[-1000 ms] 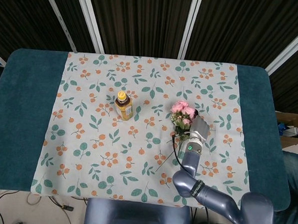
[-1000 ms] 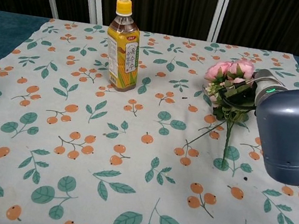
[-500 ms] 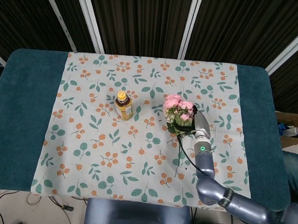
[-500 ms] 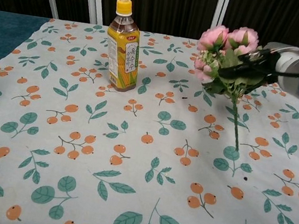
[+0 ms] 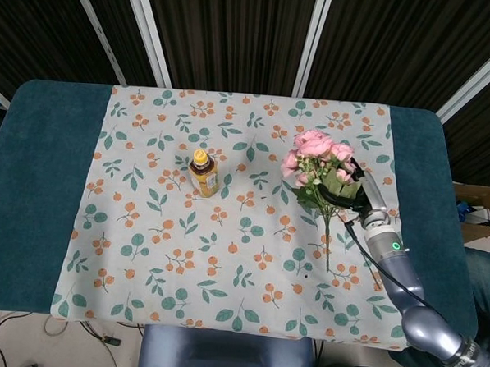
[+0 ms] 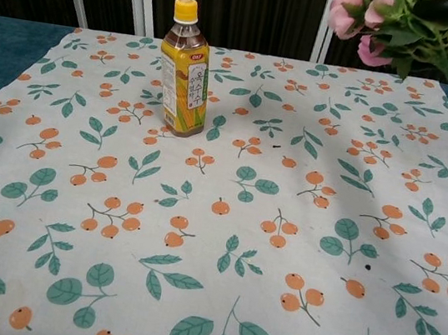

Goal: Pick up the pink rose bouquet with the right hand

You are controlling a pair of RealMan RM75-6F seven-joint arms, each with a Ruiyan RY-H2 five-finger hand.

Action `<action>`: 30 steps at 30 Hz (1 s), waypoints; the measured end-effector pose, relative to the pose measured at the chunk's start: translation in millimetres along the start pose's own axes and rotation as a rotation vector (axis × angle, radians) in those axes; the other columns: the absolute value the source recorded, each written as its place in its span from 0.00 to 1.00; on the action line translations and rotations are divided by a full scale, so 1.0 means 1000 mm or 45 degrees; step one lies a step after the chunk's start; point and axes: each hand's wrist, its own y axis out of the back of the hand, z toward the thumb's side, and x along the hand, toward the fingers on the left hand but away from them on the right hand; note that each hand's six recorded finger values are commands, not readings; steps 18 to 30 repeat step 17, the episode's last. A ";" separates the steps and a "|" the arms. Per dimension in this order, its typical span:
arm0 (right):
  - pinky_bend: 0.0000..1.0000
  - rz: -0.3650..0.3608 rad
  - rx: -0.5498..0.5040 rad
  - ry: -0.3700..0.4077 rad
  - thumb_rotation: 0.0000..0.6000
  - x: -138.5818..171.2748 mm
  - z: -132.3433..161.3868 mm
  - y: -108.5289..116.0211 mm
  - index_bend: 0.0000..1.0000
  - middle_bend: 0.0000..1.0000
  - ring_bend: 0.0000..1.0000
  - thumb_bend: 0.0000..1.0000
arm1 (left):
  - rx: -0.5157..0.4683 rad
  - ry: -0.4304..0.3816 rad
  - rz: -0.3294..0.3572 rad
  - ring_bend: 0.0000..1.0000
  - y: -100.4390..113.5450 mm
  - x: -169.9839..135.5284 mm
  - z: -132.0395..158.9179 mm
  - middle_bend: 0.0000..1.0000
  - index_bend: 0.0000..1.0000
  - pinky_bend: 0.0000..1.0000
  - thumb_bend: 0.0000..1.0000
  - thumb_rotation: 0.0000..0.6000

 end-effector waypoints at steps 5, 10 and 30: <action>0.47 0.073 -0.141 0.059 1.00 0.011 0.018 0.005 0.16 0.31 0.45 0.42 | 0.000 -0.001 0.003 0.04 0.000 0.000 0.000 0.03 0.21 0.00 0.51 1.00; 0.47 0.140 -0.285 0.135 1.00 0.019 0.039 0.007 0.16 0.31 0.44 0.42 | -0.004 0.003 0.003 0.04 0.001 0.000 -0.001 0.03 0.21 0.00 0.51 1.00; 0.47 0.188 -0.292 0.224 1.00 0.029 0.054 0.009 0.16 0.30 0.42 0.42 | -0.002 0.003 -0.001 0.04 0.000 0.000 -0.001 0.03 0.21 0.00 0.51 1.00</action>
